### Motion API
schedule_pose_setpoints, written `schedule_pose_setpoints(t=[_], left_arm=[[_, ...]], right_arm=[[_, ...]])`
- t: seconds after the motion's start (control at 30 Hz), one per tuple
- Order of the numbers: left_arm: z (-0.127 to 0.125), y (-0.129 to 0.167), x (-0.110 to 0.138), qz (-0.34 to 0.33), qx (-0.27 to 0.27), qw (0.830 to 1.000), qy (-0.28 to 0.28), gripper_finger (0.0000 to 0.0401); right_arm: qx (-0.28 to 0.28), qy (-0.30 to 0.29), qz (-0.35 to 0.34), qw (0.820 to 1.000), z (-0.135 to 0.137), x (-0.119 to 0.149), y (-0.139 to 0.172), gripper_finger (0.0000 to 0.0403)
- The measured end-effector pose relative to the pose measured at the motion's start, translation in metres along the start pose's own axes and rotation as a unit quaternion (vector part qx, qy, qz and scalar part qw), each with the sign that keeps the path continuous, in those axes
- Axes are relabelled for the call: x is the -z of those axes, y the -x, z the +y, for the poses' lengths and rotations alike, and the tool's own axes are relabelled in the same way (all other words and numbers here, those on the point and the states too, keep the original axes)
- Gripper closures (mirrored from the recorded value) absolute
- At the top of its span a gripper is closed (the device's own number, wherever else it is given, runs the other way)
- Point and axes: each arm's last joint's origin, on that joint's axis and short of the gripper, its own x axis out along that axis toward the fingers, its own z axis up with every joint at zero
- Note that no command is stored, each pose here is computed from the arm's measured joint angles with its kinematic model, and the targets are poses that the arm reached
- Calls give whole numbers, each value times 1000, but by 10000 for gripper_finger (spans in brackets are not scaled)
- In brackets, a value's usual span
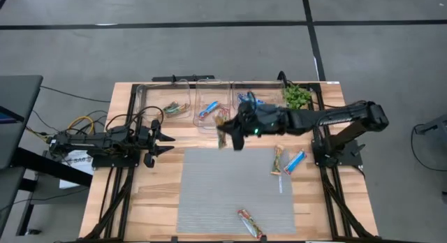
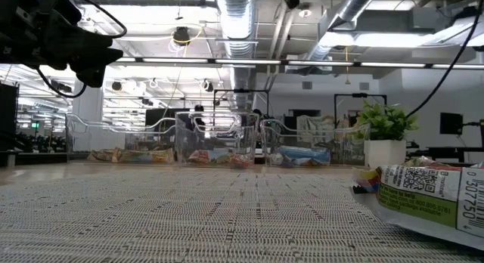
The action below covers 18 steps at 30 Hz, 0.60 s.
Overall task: Pick and place Granola Bars by type
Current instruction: Put the yellow granola bar into the left transparent bin
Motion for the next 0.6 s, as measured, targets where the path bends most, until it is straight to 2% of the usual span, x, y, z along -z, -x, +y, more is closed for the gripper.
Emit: schedule_pose_setpoints(t=[0.23,0.47,0.6], left_arm=[[0,0,0,0,0,1000,0,263],[0,0,0,0,0,1000,0,263],[0,0,0,0,0,1000,0,263]], right_arm=[[55,43,-21,997,-41,-12,14,356],[102,86,-38,990,-78,-23,-3,356],[76,95,-46,991,-97,-25,-22,356]])
